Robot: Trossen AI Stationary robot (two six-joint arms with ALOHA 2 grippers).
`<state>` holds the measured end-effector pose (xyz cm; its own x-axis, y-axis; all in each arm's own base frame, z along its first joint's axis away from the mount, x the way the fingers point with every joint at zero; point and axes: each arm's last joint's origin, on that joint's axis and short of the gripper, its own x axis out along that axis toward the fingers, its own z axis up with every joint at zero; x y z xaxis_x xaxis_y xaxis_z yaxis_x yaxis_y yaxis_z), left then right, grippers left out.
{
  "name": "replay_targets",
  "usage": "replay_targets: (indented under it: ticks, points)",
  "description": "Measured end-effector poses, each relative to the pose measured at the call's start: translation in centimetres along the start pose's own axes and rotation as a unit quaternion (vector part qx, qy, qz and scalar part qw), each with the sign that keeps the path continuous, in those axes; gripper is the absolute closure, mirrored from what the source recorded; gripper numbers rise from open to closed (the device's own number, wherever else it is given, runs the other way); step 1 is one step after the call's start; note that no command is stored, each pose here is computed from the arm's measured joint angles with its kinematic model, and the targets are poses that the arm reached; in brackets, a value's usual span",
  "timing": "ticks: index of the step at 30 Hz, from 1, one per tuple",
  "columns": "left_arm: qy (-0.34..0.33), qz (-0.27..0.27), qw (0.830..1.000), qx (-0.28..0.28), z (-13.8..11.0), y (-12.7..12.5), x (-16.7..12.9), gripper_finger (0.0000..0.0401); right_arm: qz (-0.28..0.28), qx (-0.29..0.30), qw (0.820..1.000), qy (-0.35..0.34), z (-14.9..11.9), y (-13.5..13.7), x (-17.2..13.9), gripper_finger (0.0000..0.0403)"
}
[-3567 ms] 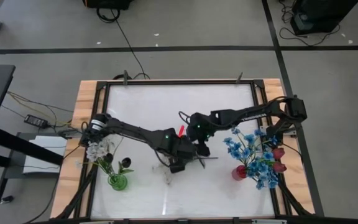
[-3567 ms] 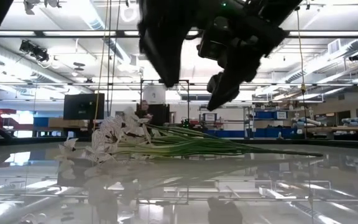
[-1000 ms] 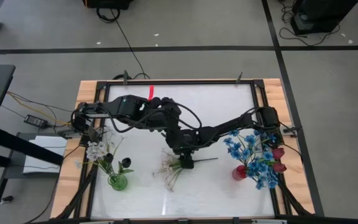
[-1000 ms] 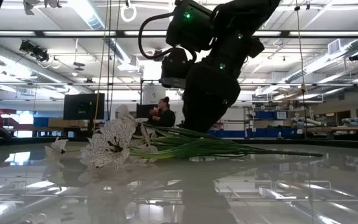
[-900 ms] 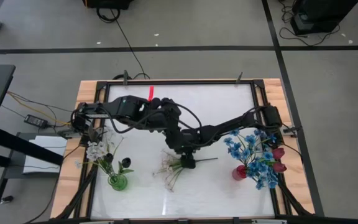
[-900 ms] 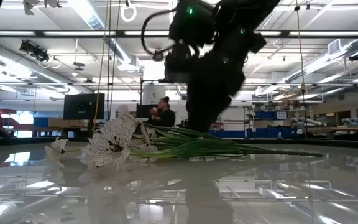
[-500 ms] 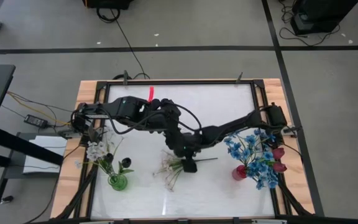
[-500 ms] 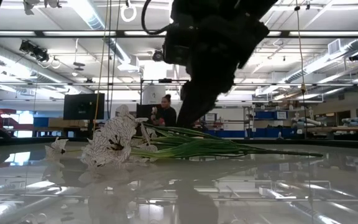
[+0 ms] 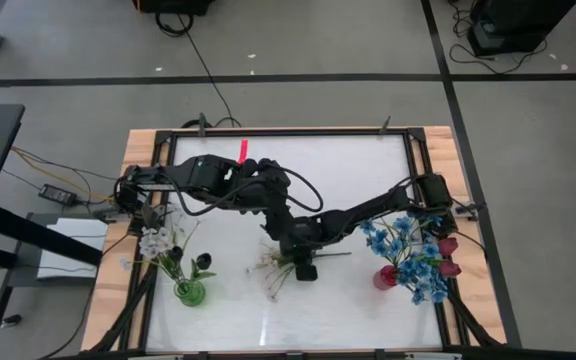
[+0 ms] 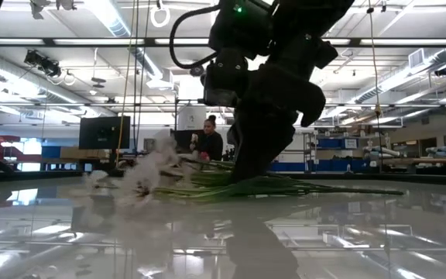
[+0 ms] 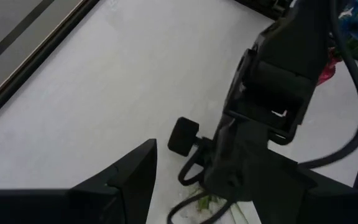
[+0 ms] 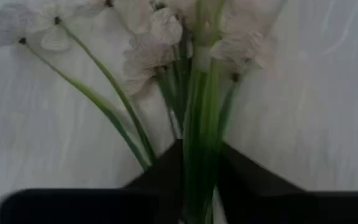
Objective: Sort flowers into vase by color
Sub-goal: Put the white flowers into the green flower vase
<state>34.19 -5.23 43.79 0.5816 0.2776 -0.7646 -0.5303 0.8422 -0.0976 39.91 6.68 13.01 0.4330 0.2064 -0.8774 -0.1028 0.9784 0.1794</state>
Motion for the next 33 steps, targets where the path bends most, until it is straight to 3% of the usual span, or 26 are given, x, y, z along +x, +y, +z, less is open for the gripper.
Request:
replay_targets:
  ticks: [4,9,15,24,33]
  points:
    - [-0.001,0.0,1.0,-0.001,0.0,0.0,0.0,0.017,0.0,0.029,1.0,-0.009,0.3,-1.2,-1.2,0.0385]
    - [-0.002,-0.002,1.0,-0.001,-0.1,0.4,-0.8,0.017,-0.008,0.103,0.993,-0.058,1.5,-3.5,-3.6,0.0372]
    - [-0.052,0.032,0.998,0.008,-1.1,2.2,-5.3,0.017,-0.02,0.162,0.969,-0.184,3.8,-6.4,-8.1,0.039]
    - [-0.094,0.059,0.994,-0.001,-0.9,3.4,-7.0,0.0189,-0.031,0.24,0.887,-0.392,5.9,-10.3,-16.7,0.039]
    - [-0.076,0.074,0.994,0.019,-1.4,3.6,-7.0,0.0193,-0.066,0.208,0.782,-0.584,6.3,-9.8,-26.0,0.039]
